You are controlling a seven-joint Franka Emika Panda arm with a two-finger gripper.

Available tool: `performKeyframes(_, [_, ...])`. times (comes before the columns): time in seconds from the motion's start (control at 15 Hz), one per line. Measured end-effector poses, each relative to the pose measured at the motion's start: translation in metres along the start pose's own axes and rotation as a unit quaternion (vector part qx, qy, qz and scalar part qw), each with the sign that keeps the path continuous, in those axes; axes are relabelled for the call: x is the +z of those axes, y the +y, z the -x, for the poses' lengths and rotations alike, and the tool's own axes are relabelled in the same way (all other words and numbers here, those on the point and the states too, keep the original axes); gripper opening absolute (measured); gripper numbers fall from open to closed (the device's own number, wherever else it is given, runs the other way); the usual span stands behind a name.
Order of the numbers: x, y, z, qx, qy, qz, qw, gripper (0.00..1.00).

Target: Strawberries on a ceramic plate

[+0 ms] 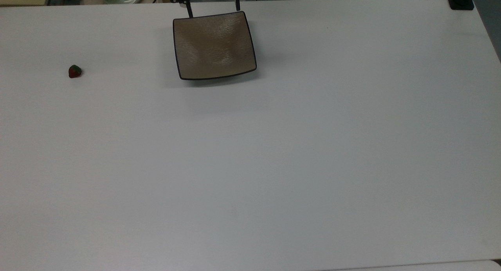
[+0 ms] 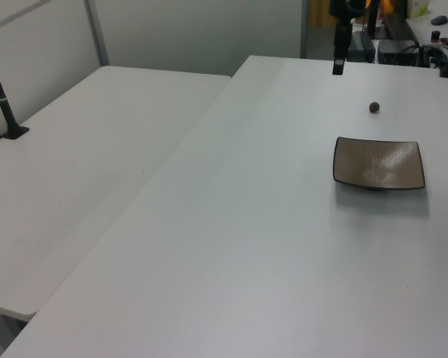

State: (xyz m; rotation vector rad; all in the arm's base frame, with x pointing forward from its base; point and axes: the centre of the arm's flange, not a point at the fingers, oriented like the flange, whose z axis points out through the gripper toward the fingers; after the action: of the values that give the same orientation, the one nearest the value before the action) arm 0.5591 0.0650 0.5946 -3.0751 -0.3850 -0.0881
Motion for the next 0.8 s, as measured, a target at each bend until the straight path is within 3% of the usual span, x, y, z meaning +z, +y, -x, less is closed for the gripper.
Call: performKeyframes(0.8, [0.0036,0.0004,0.0004,0.001,-0.004,0.0,1.0,1.0])
